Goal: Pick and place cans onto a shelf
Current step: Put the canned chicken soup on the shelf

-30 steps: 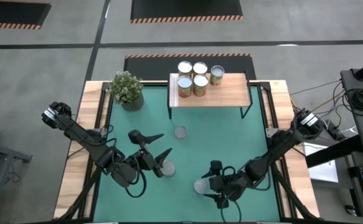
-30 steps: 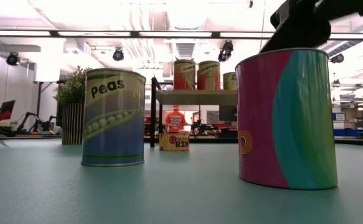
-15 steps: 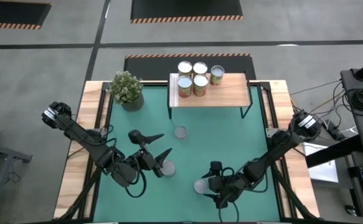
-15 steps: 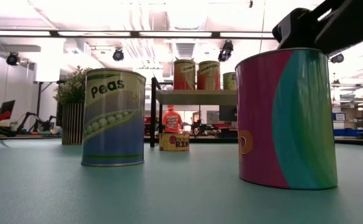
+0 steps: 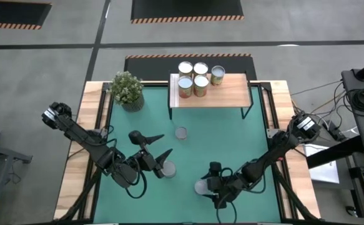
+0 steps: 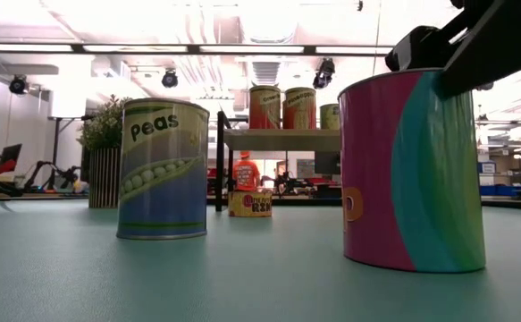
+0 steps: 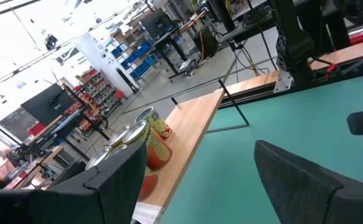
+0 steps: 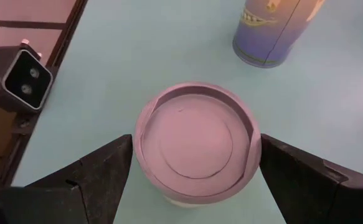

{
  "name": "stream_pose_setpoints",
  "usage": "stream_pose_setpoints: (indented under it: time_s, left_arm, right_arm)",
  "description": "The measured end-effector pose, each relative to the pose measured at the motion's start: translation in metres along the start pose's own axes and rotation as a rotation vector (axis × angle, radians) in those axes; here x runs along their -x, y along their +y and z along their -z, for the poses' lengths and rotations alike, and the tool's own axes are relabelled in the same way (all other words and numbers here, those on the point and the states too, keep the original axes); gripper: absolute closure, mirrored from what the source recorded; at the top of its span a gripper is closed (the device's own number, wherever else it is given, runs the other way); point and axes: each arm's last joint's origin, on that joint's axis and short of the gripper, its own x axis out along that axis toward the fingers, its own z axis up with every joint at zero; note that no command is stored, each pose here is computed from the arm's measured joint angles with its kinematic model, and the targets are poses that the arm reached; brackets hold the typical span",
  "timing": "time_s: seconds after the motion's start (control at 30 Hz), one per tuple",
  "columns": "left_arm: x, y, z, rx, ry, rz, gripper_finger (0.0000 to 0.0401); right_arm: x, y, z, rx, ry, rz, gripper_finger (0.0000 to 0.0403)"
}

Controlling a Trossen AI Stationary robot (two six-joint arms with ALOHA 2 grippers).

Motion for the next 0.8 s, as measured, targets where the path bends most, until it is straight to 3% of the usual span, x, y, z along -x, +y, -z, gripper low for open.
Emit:
stream_pose_setpoints:
  time_s: [0.27,0.53,0.8]
  left_arm:
    - [0.000,0.000,0.000,0.000,0.000,0.000,0.0122]
    - [0.000,0.000,0.000,-0.001,0.000,0.000,0.0122]
    - [0.000,0.000,0.000,-0.012,0.000,0.000,0.0122]
  right_arm:
    - [0.000,-0.001,0.000,-0.005,-0.002,-0.002,0.0132]
    - [0.018,-0.010,-0.015,-0.024,-0.042,0.007,0.0119]
    - [0.077,-0.059,-0.045,-0.110,-0.116,0.225,0.0119]
